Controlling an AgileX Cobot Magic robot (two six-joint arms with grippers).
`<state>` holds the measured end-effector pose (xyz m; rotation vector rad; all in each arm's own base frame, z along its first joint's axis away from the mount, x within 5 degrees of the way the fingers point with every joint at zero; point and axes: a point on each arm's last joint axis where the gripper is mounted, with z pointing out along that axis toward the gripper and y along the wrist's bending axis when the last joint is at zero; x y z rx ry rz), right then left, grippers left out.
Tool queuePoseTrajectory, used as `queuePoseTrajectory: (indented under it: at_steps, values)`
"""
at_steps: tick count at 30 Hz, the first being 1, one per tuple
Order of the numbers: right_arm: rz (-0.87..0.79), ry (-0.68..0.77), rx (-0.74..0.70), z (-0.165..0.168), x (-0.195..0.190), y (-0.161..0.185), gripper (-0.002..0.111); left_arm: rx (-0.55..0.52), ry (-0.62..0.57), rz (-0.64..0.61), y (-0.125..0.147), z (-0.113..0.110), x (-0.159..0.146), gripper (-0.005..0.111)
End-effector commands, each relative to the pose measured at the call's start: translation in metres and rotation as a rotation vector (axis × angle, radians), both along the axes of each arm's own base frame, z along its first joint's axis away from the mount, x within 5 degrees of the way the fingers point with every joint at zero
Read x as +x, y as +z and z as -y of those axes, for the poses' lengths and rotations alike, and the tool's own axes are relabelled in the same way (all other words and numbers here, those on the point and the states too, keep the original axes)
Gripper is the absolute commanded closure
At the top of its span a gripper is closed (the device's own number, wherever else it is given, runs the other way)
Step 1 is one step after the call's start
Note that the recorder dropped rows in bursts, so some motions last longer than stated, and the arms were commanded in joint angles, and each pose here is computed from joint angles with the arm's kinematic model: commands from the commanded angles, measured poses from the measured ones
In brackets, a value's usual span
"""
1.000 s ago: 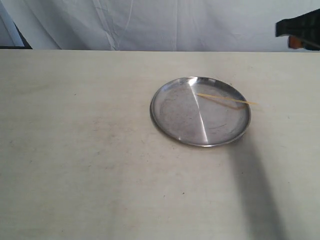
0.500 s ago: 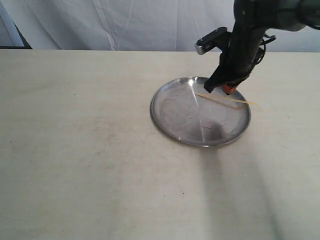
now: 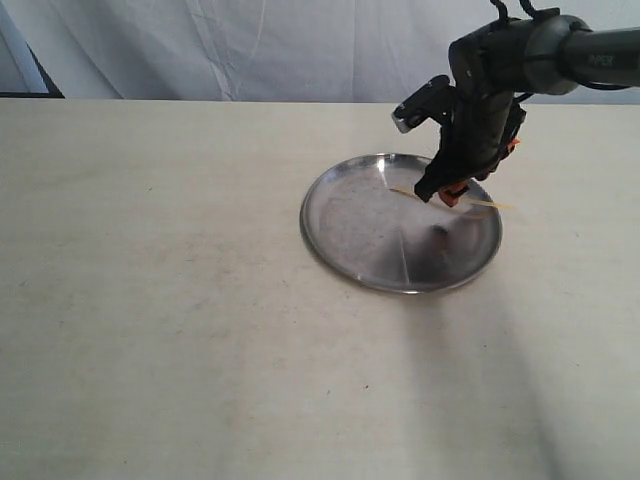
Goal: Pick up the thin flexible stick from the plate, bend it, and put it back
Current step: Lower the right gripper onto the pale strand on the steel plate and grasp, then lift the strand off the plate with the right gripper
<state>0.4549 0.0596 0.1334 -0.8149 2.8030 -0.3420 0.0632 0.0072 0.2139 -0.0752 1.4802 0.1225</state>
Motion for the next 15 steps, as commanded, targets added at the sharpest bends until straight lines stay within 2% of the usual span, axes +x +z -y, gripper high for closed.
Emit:
queuePoseTrajectory:
  at_steps: [1,3,6,9,13,15]
  values:
    - [-0.007,-0.033,0.008,0.010,0.004,-0.009,0.049,-0.002,0.000,0.021,0.004,0.000,-0.001,0.107]
    - [-0.019,-0.035,0.010,0.009,0.004,-0.014,0.049,-0.002,0.000,0.021,0.004,0.000,-0.001,0.107]
    - [-0.036,-0.046,0.032,0.007,0.004,-0.025,0.056,-0.002,0.000,0.021,0.004,0.000,-0.001,0.107]
    - [-0.063,-0.048,0.024,0.008,0.002,-0.032,0.072,-0.002,0.000,0.021,0.004,0.000,-0.001,0.107]
    - [-0.105,-0.058,0.017,0.009,-0.001,-0.037,0.109,-0.002,0.000,0.021,0.004,0.000,-0.001,0.107]
    - [-0.111,-0.072,0.037,0.007,-0.002,-0.035,0.108,-0.002,0.000,0.021,0.004,0.000,-0.001,0.107]
